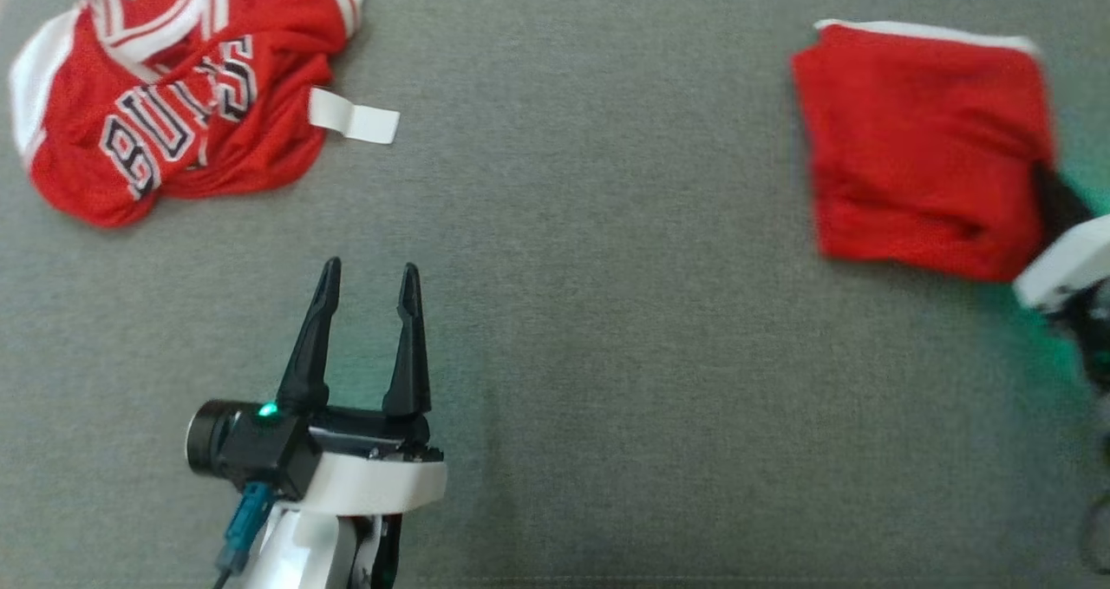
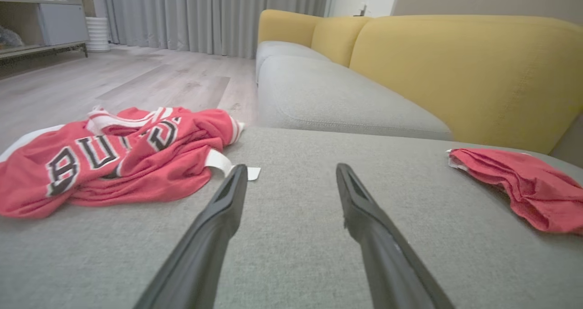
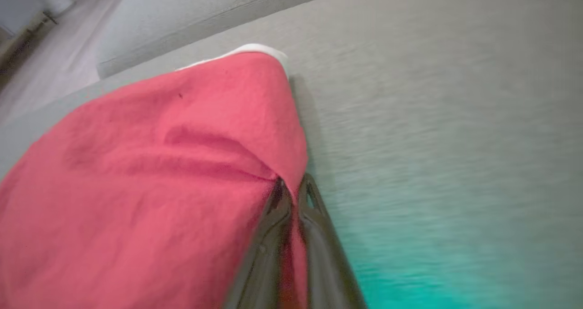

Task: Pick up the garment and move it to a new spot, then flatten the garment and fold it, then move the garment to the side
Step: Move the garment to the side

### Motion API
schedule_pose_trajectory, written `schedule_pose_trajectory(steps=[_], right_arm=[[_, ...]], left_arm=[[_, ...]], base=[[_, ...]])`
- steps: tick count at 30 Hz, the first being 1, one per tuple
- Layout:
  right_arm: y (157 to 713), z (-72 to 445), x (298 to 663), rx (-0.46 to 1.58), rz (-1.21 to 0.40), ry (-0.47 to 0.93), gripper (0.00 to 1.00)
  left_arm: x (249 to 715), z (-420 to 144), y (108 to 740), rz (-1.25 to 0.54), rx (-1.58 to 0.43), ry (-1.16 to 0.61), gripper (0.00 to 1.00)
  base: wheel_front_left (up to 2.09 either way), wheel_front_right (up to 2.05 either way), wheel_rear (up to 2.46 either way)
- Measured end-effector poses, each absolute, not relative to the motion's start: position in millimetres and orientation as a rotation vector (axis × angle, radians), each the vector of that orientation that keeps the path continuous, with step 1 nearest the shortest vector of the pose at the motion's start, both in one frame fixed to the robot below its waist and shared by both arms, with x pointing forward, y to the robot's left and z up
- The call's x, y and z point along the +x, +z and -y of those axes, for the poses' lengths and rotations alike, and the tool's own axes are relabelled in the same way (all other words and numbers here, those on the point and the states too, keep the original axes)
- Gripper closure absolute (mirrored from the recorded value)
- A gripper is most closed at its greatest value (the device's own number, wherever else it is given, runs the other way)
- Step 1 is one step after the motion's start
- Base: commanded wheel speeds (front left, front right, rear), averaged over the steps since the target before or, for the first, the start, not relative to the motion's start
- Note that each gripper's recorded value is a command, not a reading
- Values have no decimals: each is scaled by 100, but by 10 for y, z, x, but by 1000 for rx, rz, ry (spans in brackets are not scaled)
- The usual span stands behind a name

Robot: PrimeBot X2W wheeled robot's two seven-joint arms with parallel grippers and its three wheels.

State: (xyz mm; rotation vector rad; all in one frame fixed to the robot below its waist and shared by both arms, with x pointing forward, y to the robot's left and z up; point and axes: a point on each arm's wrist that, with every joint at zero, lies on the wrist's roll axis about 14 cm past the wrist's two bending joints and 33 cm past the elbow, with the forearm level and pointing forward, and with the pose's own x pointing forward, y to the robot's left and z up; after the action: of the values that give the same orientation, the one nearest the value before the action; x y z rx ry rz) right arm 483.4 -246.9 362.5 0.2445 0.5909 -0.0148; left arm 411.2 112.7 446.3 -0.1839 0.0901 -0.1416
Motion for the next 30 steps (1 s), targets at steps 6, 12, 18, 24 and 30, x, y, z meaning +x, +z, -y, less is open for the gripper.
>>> schedule_pose_trajectory(steps=[6, 12, 18, 24, 30], right_arm=[[3614, 3228, 4748, 73, -655, -113, 100], [3797, 4163, 4729, -165, -694, -245, 100], [3929, 4759, 4728, -388, -737, -326, 100], [4187, 5025, 4895, -600, -718, -352, 72], [4371, 4866, 4981, -596, -628, -356, 0]], left_arm=[[4260, -942, 4435, -79, -201, -213, 0], [4563, -644, 4351, -57, -223, -319, 0], [4765, -490, 4134, -73, -244, -364, 0], [4820, -430, 4028, -86, -251, -386, 0], [4750, -466, 4197, -66, -235, -386, 0]], base=[[0, 0, 0], [0, 0, 0], [0, 0, 0], [0, 0, 0], [0, 0, 0]])
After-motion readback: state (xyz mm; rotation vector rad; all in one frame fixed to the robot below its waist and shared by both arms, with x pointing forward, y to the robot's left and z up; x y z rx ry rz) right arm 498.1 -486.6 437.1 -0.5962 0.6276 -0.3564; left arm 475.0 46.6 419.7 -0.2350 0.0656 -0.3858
